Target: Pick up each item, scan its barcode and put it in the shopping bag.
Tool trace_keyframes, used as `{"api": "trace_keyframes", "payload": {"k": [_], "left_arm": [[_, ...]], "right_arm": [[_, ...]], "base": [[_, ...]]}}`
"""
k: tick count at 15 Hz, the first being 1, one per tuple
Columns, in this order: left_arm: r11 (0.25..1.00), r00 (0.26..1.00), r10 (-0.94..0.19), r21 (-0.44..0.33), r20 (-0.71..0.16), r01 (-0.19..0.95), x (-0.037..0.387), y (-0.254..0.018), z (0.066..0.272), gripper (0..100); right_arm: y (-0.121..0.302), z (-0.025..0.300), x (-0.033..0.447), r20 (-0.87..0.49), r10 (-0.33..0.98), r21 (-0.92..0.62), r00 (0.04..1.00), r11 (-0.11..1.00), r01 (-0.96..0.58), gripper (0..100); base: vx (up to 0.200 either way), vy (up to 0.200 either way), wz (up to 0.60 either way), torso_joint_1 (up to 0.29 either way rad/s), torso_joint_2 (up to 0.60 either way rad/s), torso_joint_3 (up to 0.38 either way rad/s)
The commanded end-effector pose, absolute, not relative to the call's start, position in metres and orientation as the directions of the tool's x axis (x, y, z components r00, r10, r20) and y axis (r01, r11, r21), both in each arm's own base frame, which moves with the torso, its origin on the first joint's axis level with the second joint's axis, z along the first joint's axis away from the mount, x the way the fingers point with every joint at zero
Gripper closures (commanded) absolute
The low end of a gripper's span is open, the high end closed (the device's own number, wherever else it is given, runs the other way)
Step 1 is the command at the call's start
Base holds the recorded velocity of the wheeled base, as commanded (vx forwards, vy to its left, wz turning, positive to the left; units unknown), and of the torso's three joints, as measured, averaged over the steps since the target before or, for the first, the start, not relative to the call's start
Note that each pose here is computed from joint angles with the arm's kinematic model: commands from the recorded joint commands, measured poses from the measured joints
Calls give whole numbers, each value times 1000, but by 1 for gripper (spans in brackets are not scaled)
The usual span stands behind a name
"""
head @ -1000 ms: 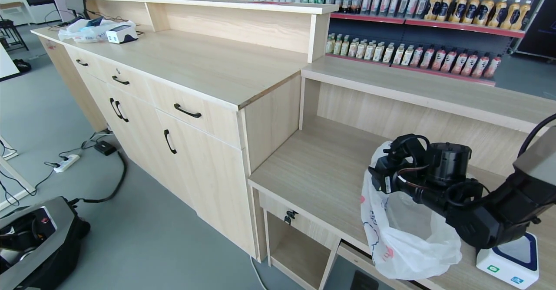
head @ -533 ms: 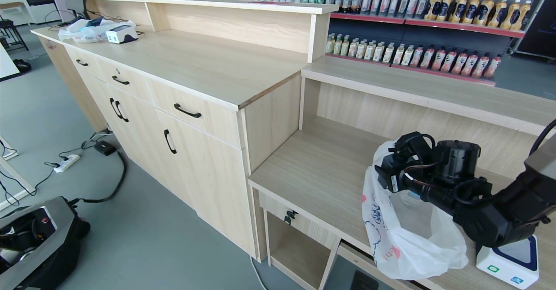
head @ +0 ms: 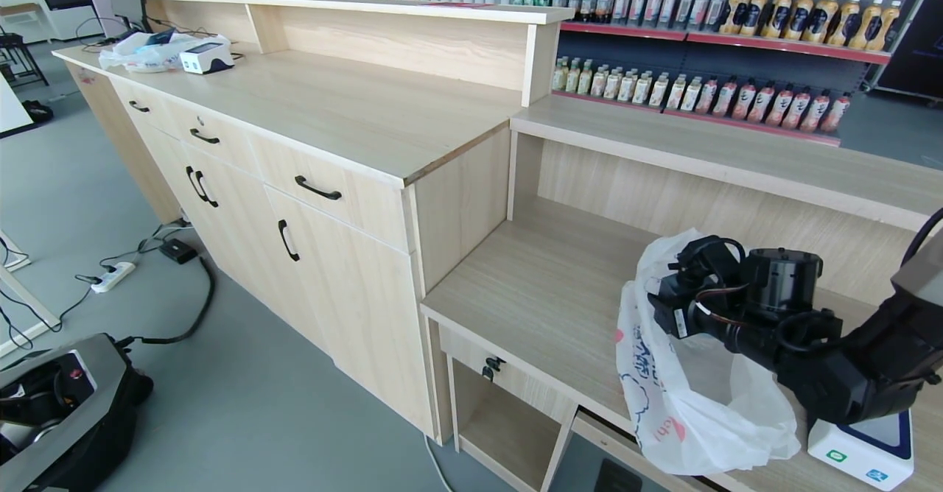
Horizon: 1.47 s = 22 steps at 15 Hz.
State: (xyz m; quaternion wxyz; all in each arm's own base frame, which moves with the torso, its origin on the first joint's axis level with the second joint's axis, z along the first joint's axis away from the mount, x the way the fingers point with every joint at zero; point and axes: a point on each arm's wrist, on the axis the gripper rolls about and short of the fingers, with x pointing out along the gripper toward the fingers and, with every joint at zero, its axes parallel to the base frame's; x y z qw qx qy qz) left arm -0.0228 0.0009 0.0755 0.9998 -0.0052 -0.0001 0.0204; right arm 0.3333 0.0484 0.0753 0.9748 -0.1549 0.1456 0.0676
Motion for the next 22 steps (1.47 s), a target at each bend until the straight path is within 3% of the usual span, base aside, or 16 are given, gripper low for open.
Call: {"api": "trace_keyframes", "payload": {"k": [1, 22], "left_arm": [[999, 999, 41, -11, 0, -41, -23, 1, 75, 0], [999, 999, 41, -11, 0, -41, -23, 1, 75, 0]], "right_arm": [[49, 67, 335, -328, 87, -280, 941, 942, -184, 100], [58, 36, 351, -360, 110, -269, 927, 939, -216, 100]], "base": [[0, 0, 0, 0, 0, 0], [0, 0, 0, 0, 0, 0]]}}
